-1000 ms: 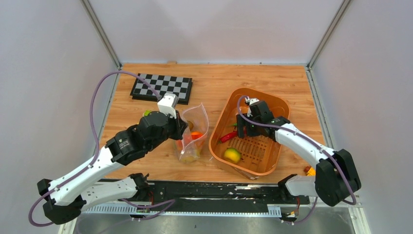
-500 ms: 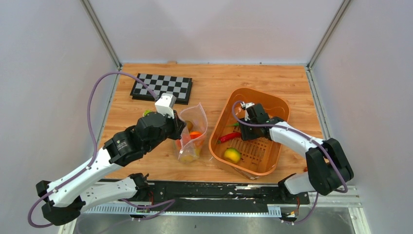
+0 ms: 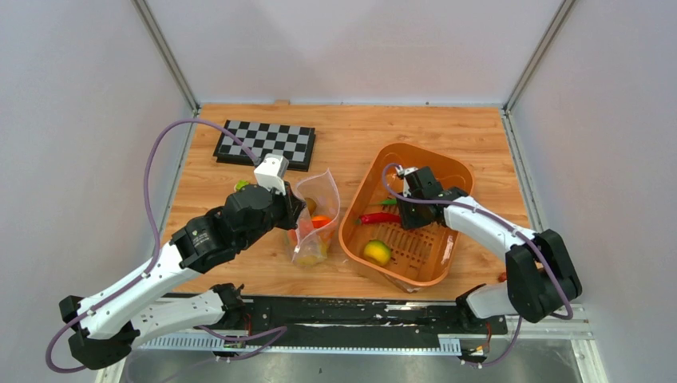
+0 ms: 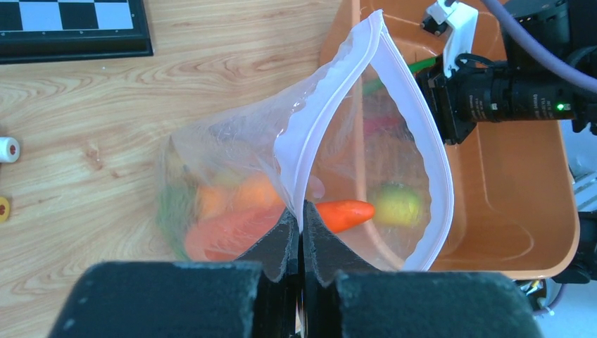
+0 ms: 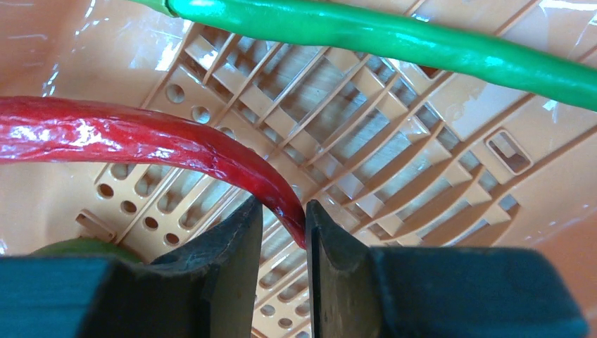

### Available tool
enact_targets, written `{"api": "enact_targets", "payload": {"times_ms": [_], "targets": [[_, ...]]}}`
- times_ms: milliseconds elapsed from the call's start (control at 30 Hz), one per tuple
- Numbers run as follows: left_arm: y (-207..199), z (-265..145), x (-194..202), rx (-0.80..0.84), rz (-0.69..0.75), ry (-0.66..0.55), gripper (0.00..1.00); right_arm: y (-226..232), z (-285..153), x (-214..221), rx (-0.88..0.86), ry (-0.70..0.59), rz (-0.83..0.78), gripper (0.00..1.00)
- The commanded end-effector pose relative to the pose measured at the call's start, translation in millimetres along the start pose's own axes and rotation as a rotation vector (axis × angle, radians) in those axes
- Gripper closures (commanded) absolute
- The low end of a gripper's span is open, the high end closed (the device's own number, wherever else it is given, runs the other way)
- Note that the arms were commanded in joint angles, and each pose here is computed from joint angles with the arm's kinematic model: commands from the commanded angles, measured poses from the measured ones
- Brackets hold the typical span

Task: Place the food in the zip-top bag and seal the zipper
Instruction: Pick up the fake vegetable from the bin, then place the fake vegetable in the zipper food storage bag.

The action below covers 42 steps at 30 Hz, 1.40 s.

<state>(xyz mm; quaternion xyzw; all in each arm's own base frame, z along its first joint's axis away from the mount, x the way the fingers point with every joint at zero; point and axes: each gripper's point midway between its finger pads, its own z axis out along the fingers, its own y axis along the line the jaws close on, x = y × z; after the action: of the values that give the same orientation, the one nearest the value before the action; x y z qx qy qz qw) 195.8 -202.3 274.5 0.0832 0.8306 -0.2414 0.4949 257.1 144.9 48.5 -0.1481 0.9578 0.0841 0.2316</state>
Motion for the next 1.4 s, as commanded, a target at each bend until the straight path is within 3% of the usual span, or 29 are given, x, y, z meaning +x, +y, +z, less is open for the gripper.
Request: {"api": "enact_targets", "payload": {"times_ms": [0, 167, 300, 633, 900, 1167, 1367], "targets": [[-4.7, 1.4, -10.0, 0.015, -0.021, -0.037, 0.95, 3.9, -26.8, -28.8, -0.005, -0.077, 0.010, 0.80], [-6.1, 3.5, -7.5, 0.019, -0.018, -0.027, 0.95, 5.3, -28.1, -21.6, -0.011, -0.043, 0.017, 0.96], [-6.2, 3.2, -8.0, 0.020, -0.019, -0.029, 0.95, 6.5, -31.9, -21.2, -0.015, -0.041, 0.031, 1.00], [-6.8, 3.6, -7.3, 0.023, -0.020, -0.027, 0.95, -7.6, -78.6, -41.0, 0.061, -0.213, 0.090, 1.00], [-9.3, 4.7, -8.0, 0.032, -0.024, -0.028, 0.95, -24.7, -114.2, -42.9, 0.162, -0.255, 0.163, 1.00], [-19.8, 4.2, -18.4, 0.074, -0.041, -0.057, 0.95, -5.7, -163.9, -63.8, 0.048, -0.362, 0.146, 1.00], [-26.9, 8.1, -20.0, 0.089, -0.027, -0.037, 0.95, 25.7, -205.1, -76.0, -0.136, -0.439, 0.069, 1.00]]}}
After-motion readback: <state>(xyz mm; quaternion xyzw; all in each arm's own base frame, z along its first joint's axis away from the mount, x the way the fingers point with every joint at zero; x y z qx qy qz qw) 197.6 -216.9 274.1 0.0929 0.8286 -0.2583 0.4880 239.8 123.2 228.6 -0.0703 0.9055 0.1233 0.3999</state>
